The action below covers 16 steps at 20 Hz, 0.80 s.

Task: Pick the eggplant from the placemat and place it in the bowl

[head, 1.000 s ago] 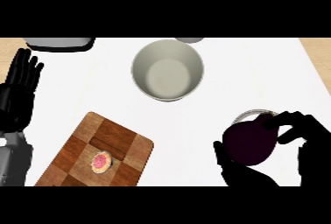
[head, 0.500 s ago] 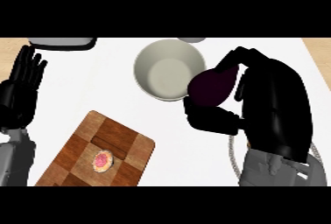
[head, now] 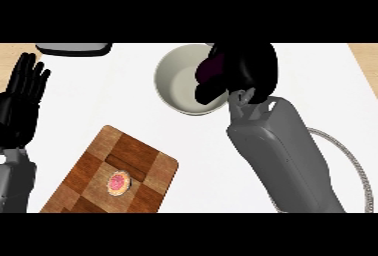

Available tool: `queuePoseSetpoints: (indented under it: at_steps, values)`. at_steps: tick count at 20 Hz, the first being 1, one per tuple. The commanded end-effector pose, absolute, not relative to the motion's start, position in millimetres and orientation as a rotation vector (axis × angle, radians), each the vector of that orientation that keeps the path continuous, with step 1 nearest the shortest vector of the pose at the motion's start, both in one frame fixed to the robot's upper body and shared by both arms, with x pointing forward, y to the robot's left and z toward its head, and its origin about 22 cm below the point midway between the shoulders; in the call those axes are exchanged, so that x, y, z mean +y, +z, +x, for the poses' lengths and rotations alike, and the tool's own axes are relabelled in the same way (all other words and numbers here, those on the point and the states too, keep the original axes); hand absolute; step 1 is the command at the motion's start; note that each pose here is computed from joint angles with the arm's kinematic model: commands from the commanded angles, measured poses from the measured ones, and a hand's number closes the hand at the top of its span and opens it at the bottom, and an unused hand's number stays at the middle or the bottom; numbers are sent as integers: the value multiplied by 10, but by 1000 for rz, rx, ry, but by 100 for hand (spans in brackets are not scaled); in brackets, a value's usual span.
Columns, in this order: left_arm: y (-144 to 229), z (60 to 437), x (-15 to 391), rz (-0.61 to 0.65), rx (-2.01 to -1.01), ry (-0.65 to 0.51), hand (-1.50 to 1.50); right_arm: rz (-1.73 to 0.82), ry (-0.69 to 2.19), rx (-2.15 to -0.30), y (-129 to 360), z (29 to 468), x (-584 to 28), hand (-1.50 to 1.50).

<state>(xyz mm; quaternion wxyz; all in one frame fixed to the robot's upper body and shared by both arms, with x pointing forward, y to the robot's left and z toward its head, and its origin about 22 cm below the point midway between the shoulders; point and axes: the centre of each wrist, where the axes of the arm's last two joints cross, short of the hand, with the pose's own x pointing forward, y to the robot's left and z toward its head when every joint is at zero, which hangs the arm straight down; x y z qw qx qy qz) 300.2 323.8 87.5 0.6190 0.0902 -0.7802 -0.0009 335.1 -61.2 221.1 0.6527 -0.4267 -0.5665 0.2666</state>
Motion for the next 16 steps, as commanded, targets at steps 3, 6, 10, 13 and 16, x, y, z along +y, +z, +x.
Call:
queuePoseSetpoints:
  at_steps: [3, 6, 10, 13, 16]
  values:
    - [915, 3083, 3081, 185, -1803, -10, 0, -1046, 543, -1131, 1666, 3715, -383, 150]
    - [825, 3052, 3189, 207, -1782, 14, 0, -1052, 541, -1038, 1506, 3857, -452, 150]
    - [840, 3047, 3127, 212, -1803, 13, 0, -994, 372, -988, 1325, 3975, -625, -150]
    - [860, 3023, 3139, 188, -1805, -1, 0, -929, 276, -1023, 1023, 3995, -716, -150]
    - [818, 3070, 3098, 189, -1816, 0, 0, -873, 169, -1159, 990, 4014, -749, -150]
